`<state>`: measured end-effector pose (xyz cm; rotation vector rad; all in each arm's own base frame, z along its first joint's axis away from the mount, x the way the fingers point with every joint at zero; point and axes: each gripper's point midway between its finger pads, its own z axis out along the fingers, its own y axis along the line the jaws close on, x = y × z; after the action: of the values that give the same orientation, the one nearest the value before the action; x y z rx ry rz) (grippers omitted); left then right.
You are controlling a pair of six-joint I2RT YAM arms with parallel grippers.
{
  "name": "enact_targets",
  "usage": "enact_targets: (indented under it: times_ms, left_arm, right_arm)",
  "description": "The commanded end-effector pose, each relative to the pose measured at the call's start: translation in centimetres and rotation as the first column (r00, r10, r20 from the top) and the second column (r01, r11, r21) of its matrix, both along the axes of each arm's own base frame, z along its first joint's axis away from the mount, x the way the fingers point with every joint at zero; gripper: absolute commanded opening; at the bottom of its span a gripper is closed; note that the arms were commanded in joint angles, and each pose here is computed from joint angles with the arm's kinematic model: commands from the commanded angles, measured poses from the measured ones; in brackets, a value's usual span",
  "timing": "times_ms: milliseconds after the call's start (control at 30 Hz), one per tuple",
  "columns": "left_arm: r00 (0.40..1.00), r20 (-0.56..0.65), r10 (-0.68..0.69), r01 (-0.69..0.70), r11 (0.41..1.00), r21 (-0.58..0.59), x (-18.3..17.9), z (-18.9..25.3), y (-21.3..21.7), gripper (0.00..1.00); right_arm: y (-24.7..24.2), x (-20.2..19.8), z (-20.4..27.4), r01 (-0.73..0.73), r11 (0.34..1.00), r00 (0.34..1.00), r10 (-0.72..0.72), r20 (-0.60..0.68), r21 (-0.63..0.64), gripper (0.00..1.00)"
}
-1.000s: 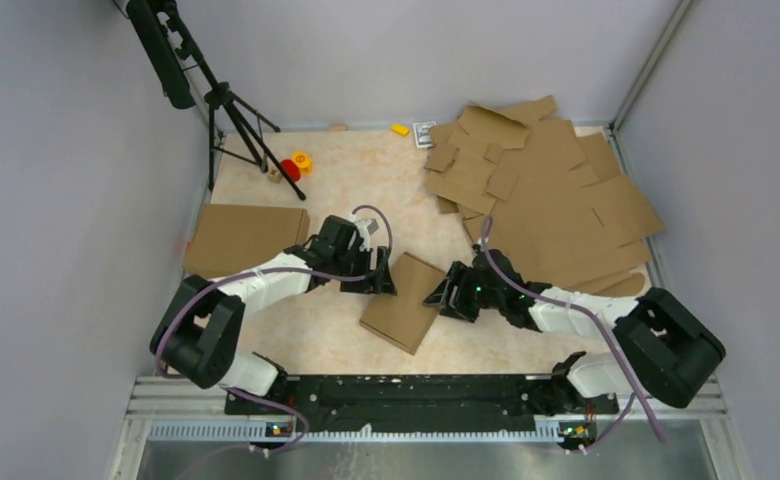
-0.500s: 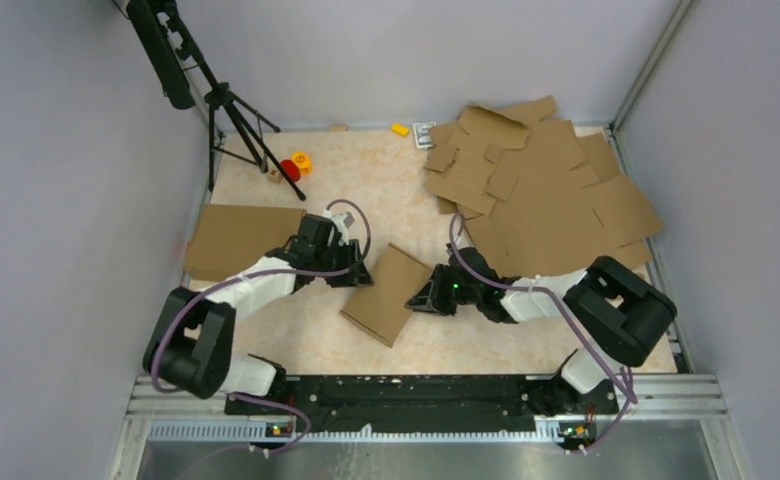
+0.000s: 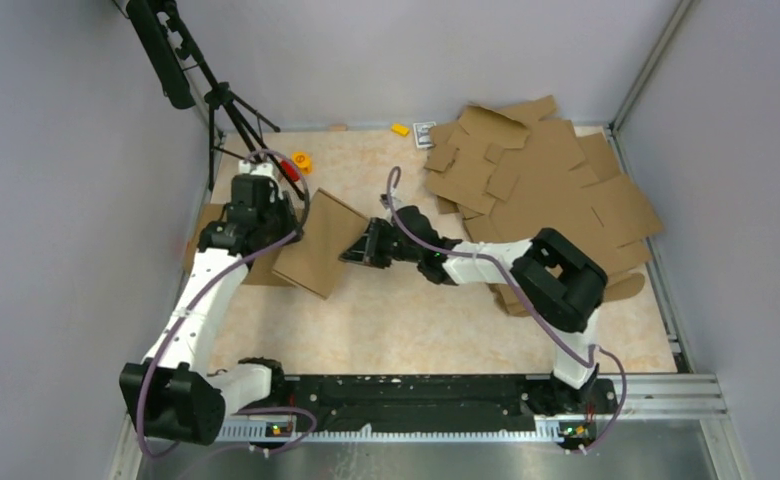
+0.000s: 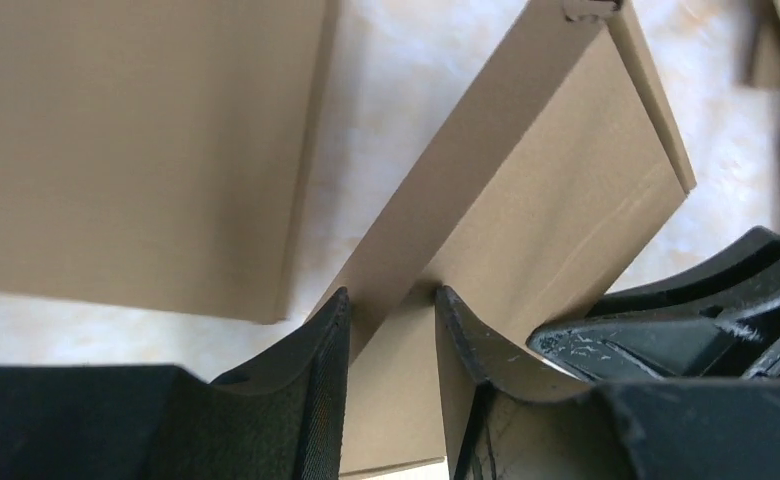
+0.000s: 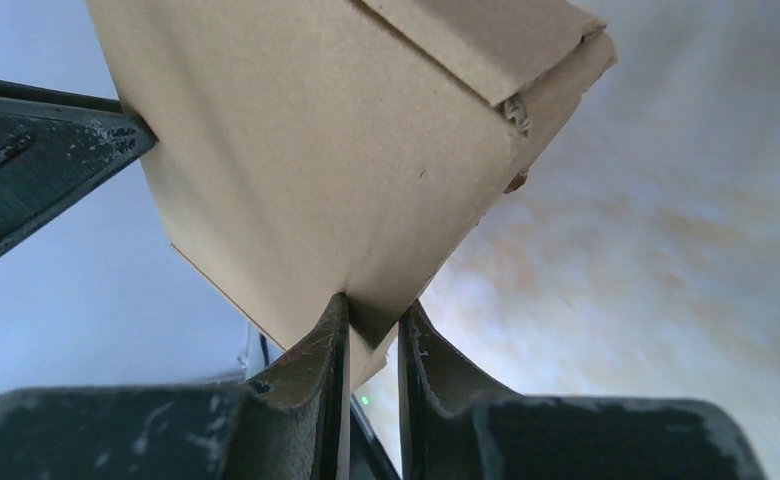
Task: Fold the paper box
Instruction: Place the paper box on the paper box.
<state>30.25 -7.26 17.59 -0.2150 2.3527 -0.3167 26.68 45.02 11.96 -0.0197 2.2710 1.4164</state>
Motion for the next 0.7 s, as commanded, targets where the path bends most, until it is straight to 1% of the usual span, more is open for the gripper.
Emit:
enact_targets:
  times_ms: [0,100,133,167,200,233,267,300,333,367,467,500,567,667]
  left_arm:
    - [0.99,-0.09,0.107,-0.095,0.987,0.129,-0.8,1.4,4.3,0.38]
    - [0.973,-0.1,0.208,-0.183,0.959,0.214,0.6,2.1,8.0,0.38]
    - [0.961,-0.106,0.254,-0.226,0.948,0.224,1.1,2.3,9.3,0.4]
    - [0.945,-0.114,0.305,-0.272,0.931,0.243,1.6,2.2,10.7,0.55]
    - [0.917,-0.105,0.384,-0.341,0.894,0.29,1.8,2.5,12.4,0.72]
    - [0.887,-0.095,0.452,-0.398,0.853,0.338,1.7,2.9,13.9,0.84]
    - [0.874,-0.077,0.479,-0.423,0.829,0.365,1.9,3.6,14.7,0.93]
    - [0.87,-0.068,0.488,-0.431,0.821,0.375,2.0,3.9,15.0,0.98]
    - [0.87,-0.059,0.489,-0.435,0.82,0.372,2.2,4.2,15.0,0.99]
    - [0.872,-0.051,0.486,-0.437,0.823,0.362,2.2,4.4,14.9,0.99]
    - [0.898,-0.027,0.44,-0.411,0.858,0.307,2.2,4.7,13.8,0.99]
    - [0.909,-0.005,0.416,-0.397,0.873,0.283,2.2,4.9,13.3,0.99]
    - [0.929,-0.003,0.371,-0.36,0.902,0.237,1.9,4.4,12.0,0.98]
    - [0.968,-0.001,0.249,-0.247,0.962,0.117,1.3,3.6,8.3,0.92]
  right_arm:
    - [7.3,1.5,9.2,-0.06,0.967,0.975,0.004,0.222,0.246,0.07]
    - [11.2,2.4,10.4,-0.087,0.954,0.968,0.013,0.25,0.286,0.07]
    - [12.8,2.7,12.0,-0.111,0.939,0.964,0.022,0.266,0.325,0.07]
    - [14.0,2.9,12.1,-0.127,0.933,0.963,0.035,0.266,0.336,0.12]
    - [15.0,3.2,12.1,-0.144,0.929,0.959,0.046,0.279,0.34,0.27]
    - [15.5,3.4,11.5,-0.139,0.936,0.96,0.046,0.277,0.324,0.53]
    - [15.5,4.0,10.8,-0.097,0.948,0.966,0.016,0.259,0.303,0.67]
    - [15.1,4.1,10.5,-0.084,0.951,0.966,0.004,0.258,0.298,0.72]
    - [14.6,4.0,10.9,-0.079,0.948,0.962,-0.008,0.272,0.308,0.78]
    - [13.8,4.0,10.8,-0.065,0.953,0.959,-0.022,0.281,0.296,0.79]
    - [11.1,4.1,11.0,-0.027,0.967,0.945,-0.057,0.322,0.253,0.79]
    - [10.0,4.0,10.2,-0.016,0.973,0.947,-0.059,0.317,0.23,0.79]
    - [8.0,3.7,10.0,-0.004,0.979,0.944,-0.064,0.323,0.206,0.79]
    - [4.7,2.7,10.2,0.016,0.987,0.925,-0.075,0.372,0.16,0.78]
